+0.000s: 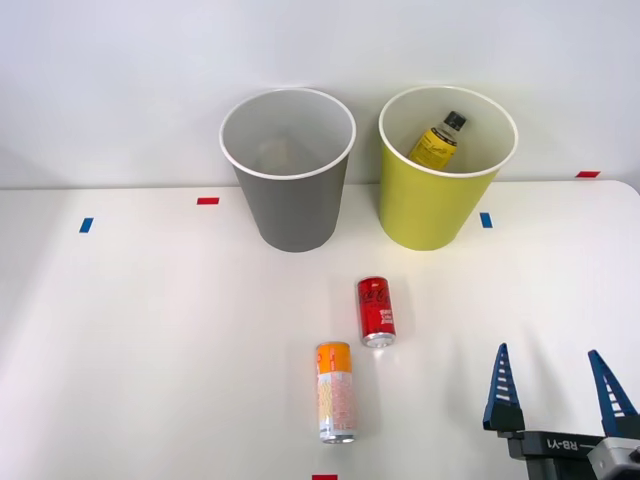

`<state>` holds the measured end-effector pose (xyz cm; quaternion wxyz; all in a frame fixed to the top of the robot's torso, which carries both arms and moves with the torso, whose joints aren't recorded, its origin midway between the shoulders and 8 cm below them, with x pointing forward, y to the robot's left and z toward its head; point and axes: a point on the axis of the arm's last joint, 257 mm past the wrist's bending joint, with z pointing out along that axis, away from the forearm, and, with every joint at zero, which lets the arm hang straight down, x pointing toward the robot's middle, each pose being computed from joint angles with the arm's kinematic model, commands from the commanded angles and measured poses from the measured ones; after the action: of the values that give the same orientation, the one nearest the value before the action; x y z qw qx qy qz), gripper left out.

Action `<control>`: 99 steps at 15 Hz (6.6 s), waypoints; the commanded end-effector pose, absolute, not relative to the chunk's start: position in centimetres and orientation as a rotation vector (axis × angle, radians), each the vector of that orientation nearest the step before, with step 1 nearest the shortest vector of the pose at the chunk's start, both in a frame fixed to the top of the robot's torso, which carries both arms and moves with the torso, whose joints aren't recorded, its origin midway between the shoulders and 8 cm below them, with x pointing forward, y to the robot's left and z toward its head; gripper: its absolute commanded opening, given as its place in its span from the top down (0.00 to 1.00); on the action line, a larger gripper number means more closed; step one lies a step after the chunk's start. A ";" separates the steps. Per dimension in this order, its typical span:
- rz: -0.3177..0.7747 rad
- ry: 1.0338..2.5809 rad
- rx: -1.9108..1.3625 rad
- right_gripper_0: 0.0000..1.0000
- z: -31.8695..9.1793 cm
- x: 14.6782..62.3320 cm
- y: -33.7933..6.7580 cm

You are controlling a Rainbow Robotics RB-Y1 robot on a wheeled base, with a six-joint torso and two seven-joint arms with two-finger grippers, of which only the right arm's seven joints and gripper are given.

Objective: Put cans in the gray bin, plastic bottles in the light green bin

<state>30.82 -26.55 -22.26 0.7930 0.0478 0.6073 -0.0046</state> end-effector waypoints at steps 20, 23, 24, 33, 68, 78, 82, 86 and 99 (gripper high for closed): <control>0.198 1.494 0.144 0.00 -27.7 21.4 -24.1; 0.124 1.496 0.124 0.00 -29.0 20.3 -24.5; 0.107 1.499 0.110 0.00 -29.3 20.0 -24.5; 0.117 1.489 0.088 0.00 -29.8 19.1 -22.8; 0.119 1.490 0.087 0.00 -29.8 19.0 -22.7; 0.119 1.490 0.087 0.00 -29.8 19.0 -22.7; 0.119 1.490 0.087 0.00 -29.8 19.0 -22.7; 0.119 1.490 0.087 0.00 -29.8 19.0 -22.7; 0.119 1.490 0.087 0.00 -29.8 19.0 -22.7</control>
<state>19.05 -22.71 -29.79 0.7327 0.0394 0.6773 0.0543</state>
